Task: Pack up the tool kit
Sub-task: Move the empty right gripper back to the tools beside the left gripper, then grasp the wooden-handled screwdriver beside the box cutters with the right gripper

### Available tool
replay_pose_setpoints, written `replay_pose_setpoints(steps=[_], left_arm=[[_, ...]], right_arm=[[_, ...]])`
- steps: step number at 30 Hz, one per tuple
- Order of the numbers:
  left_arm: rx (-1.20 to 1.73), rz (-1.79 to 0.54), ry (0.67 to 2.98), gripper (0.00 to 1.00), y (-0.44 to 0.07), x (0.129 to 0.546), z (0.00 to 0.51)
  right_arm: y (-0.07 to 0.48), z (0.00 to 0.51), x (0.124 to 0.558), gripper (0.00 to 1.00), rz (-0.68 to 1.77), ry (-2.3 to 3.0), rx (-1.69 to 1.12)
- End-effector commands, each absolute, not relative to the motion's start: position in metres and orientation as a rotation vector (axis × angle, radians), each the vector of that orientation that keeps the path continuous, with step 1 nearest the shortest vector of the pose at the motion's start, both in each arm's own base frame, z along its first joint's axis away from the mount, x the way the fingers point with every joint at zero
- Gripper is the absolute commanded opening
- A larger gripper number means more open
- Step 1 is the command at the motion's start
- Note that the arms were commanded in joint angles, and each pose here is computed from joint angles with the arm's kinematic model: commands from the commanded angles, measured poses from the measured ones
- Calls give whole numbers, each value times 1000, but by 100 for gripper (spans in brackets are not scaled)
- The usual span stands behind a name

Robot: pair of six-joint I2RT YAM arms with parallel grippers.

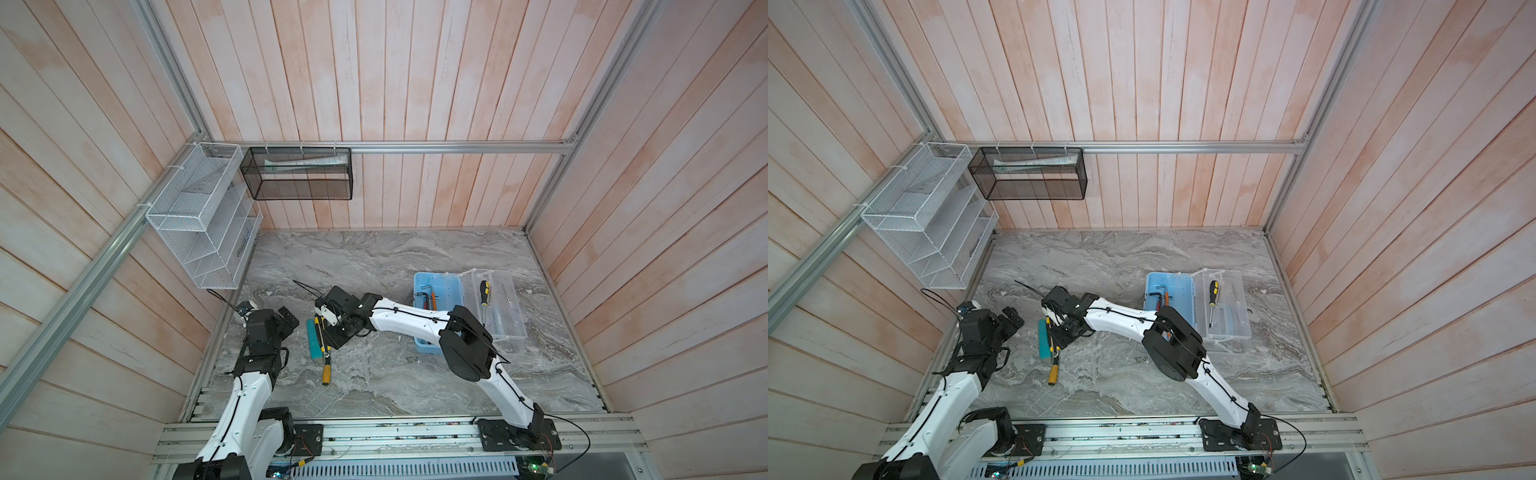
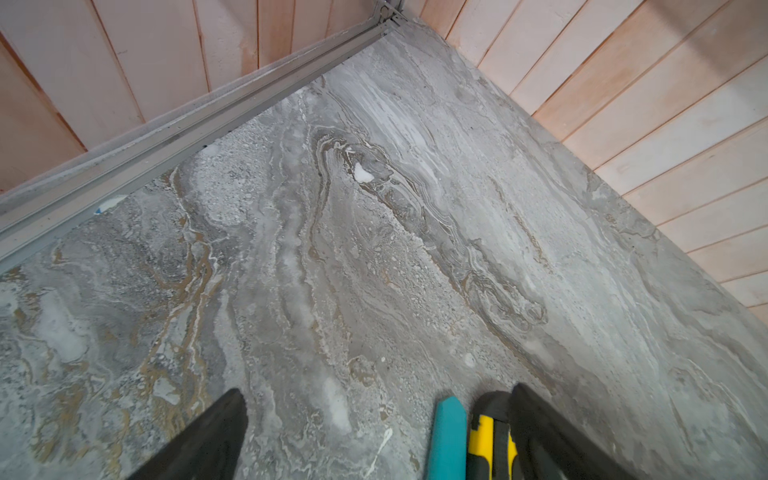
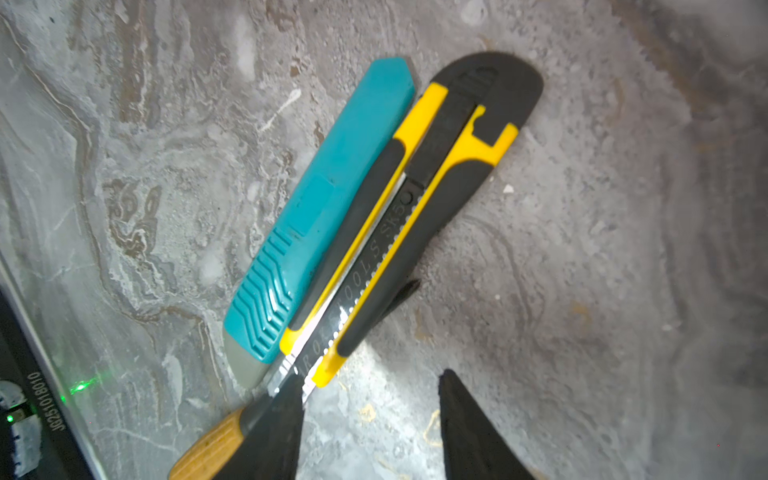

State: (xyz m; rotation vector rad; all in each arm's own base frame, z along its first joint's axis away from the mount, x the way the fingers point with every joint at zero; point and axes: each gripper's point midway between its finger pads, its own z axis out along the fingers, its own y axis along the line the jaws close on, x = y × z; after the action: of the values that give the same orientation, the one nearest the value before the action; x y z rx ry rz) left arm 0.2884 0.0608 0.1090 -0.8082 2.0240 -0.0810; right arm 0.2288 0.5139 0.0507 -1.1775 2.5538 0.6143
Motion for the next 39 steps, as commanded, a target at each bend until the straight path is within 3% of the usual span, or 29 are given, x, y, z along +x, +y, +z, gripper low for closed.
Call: replay_pose_setpoints(steps=[1,13,27,39], left_arm=[[-863,-76,2018,100,68,280,103],[-904,-108,2001,100,75,276,100],[-894,-137,1988,100,75,275,101],[-935,-154,1966,100,82,270,99]], right_arm=[[499,39,224,51,513,2638,-1169],[509,43,198,53,550,2776,-1193],[509,28,185,56,301,2848,-1153],[515,27,179,56,287,2856,-1133]])
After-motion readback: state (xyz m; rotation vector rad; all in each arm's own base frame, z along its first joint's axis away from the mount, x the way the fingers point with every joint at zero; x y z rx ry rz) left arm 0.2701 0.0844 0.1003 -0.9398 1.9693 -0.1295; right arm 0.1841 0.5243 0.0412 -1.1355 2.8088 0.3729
